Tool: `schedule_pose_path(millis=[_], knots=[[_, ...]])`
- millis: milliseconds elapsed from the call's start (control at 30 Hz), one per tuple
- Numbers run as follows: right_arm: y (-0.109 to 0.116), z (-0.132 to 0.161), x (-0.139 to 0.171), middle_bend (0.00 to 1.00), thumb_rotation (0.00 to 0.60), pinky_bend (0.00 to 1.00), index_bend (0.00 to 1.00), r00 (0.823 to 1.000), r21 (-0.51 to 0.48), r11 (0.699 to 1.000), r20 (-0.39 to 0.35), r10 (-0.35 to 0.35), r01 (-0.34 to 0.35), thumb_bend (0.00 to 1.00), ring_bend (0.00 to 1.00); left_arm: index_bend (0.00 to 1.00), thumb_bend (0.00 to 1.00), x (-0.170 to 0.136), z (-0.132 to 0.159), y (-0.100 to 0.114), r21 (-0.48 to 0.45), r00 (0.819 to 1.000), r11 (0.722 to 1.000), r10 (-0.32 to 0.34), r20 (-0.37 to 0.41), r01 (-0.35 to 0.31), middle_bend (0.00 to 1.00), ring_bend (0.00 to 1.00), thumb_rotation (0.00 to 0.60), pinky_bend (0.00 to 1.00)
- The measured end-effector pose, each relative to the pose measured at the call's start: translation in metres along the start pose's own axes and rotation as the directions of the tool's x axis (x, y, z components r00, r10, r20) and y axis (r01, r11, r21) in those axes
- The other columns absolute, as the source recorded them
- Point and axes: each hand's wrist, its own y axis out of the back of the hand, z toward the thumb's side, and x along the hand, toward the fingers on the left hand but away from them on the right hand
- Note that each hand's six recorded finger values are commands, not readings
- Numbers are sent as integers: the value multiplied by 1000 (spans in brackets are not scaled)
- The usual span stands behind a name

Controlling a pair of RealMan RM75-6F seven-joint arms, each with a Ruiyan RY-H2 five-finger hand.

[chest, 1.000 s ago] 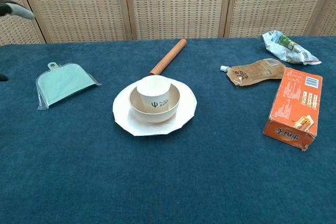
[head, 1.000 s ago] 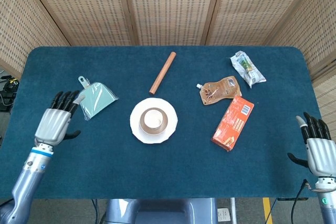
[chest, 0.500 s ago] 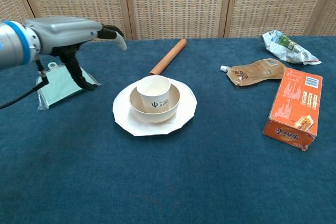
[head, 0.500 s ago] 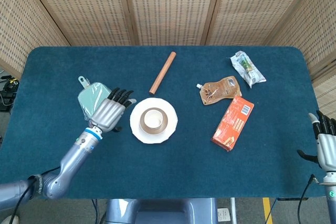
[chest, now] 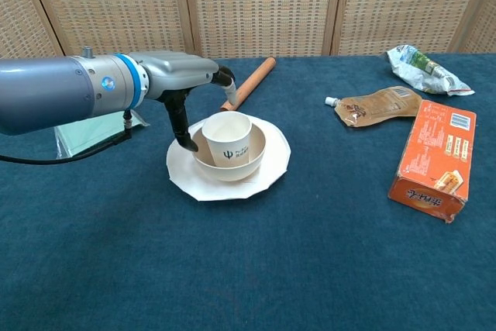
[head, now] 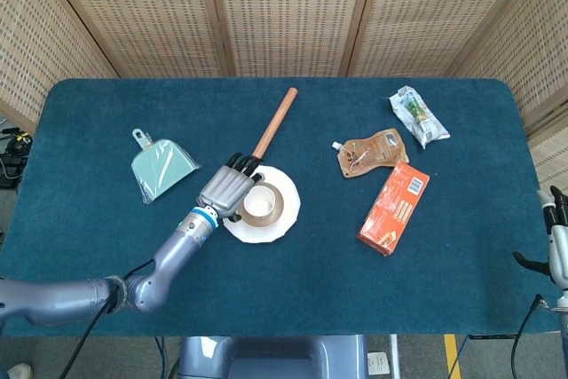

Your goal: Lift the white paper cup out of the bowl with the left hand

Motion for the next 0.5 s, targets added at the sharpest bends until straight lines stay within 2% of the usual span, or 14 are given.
schedule_pose_path(millis=[133,300,400,500], knots=[[1,-1,0,0,600,0,0,1000,-3,1000,2,-3,3,98,0,232,151,7,7,-1,2,1000,1000,-9,7,9,0,0,600,0],[3,-3,0,0,600,0,0,1000,-7,1000,8,-7,7,99,0,309,305,15,15,-3,3,1000,1000,-22,15,22,0,0,600,0],[4,-3,0,0,600,0,0,1000,-8,1000,7,-10,10,99,0,365,356,16,18,-4,-1,1000,1000,-25,19,25,0,0,600,0],[4,-3,0,0,600,0,0,1000,-8,1000,6,-11,11,98,0,386,364,16,19,-4,-6,1000,1000,-23,22,23,0,0,600,0]])
